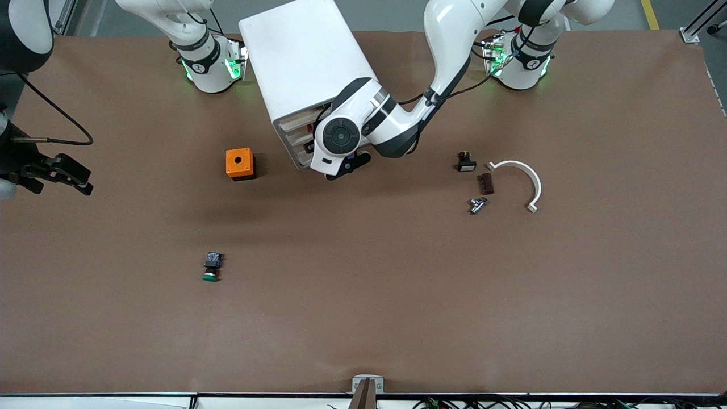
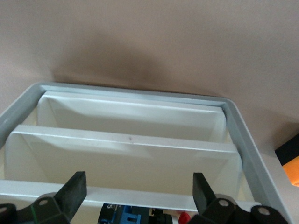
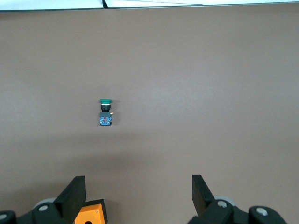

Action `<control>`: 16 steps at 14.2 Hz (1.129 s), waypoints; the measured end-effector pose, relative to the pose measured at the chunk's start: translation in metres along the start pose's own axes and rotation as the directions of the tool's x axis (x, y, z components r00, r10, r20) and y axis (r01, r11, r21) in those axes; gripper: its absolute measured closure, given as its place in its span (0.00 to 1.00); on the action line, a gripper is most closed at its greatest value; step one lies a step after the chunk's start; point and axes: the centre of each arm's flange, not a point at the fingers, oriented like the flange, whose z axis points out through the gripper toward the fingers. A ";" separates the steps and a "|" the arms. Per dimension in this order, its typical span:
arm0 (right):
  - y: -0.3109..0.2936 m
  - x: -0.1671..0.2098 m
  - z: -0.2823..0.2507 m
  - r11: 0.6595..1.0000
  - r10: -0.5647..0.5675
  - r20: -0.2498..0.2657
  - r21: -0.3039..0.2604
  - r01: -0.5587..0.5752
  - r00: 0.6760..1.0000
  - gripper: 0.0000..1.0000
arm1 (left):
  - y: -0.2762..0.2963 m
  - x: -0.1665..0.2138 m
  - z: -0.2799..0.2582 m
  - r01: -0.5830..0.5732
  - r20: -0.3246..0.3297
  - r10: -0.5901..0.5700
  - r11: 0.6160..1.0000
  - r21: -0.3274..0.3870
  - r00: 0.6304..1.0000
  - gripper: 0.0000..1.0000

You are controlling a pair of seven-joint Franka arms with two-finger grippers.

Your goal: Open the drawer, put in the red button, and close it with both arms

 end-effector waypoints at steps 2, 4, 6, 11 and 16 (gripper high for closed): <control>0.000 0.000 0.000 1.000 0.000 0.000 0.000 0.000 1.000 0.00 | -0.001 0.002 0.001 0.009 0.012 -0.009 1.000 -0.001 1.000 0.00; 0.000 0.000 0.000 1.000 0.000 -0.001 0.000 0.000 1.000 0.00 | -0.001 0.003 0.001 0.012 0.015 -0.012 1.000 -0.002 1.000 0.00; 0.000 0.000 0.000 1.000 0.000 -0.002 0.000 0.000 1.000 0.00 | -0.001 0.004 0.000 0.012 0.015 -0.012 1.000 -0.005 1.000 0.00; 0.000 0.000 -0.001 1.000 0.001 -0.004 0.000 -0.001 1.000 0.00 | -0.011 0.051 -0.052 -0.100 -0.067 0.097 0.994 -0.048 0.993 0.00; 0.001 0.001 -0.001 1.000 0.002 -0.006 -0.001 -0.002 1.000 0.00 | -0.051 0.086 -0.171 -0.232 -0.220 0.210 0.969 -0.082 0.953 0.00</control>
